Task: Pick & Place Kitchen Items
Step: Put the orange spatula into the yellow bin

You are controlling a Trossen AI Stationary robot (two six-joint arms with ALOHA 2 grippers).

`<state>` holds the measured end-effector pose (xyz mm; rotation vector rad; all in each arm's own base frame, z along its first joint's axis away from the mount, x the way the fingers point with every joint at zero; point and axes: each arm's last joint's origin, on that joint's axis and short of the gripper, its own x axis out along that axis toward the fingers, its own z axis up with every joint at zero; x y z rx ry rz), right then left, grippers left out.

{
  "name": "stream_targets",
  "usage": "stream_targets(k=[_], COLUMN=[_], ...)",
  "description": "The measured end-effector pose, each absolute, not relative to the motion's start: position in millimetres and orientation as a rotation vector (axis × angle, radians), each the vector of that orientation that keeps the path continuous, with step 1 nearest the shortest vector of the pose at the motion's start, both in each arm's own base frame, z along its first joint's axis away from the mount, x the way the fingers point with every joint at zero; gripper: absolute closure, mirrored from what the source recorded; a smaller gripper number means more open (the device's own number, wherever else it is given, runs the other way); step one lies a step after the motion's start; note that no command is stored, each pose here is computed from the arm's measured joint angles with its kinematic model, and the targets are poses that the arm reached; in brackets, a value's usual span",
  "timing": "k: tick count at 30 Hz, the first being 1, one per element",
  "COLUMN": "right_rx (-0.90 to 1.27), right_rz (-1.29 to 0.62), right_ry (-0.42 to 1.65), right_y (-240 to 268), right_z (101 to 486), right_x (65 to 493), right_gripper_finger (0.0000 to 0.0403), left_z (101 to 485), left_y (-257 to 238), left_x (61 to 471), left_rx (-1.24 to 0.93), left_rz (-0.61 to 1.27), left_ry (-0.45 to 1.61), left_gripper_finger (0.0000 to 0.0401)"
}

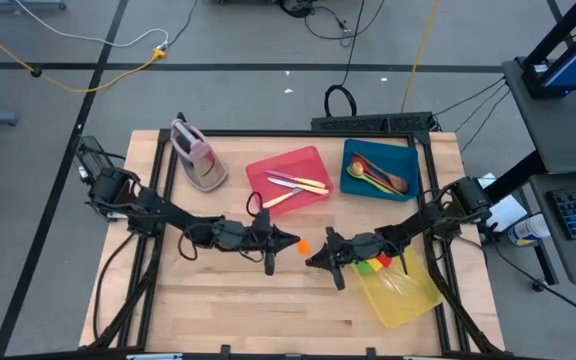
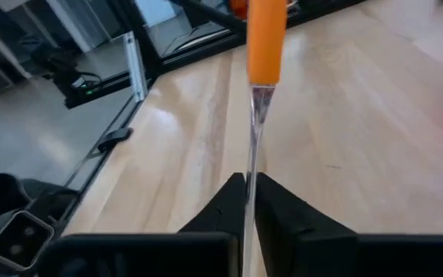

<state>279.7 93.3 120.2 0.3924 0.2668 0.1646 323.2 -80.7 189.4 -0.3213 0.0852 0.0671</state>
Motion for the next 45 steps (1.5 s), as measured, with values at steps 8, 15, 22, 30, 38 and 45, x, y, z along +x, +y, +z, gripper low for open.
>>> stream_targets(k=[8,15,22,30,38,45], right_rx=[0.399,0.433,0.459,0.457,0.455,0.455], right_rz=[0.117,0.112,0.098,0.093,0.092,0.092], right_ry=[0.255,0.254,0.266,0.262,0.26,0.259], right_y=[89.1,88.9,86.8,86.5,86.4,86.2], right_z=[120.2,120.5,119.3,119.6,119.8,119.9], right_x=[280.9,281.1,281.4,281.6,281.5,281.6], right_gripper_finger=[0.0395,0.0393,0.0394,0.0394,0.0394,0.0394], left_z=[185.8,185.4,185.6,186.2,185.8,186.7], left_y=[-80.5,-81.6,-81.5,-82.2,-82.2,-81.2], left_x=[322.6,322.3,322.3,322.4,322.5,322.8], left_rx=[-0.338,-0.34,-0.348,-0.349,-0.346,-0.338], left_rz=[0.079,0.076,0.091,0.078,0.079,0.081], left_ry=[0.121,0.125,0.119,0.114,0.116,0.106], left_gripper_finger=[0.0399,0.04,0.04,0.0367,0.031,0.0282])
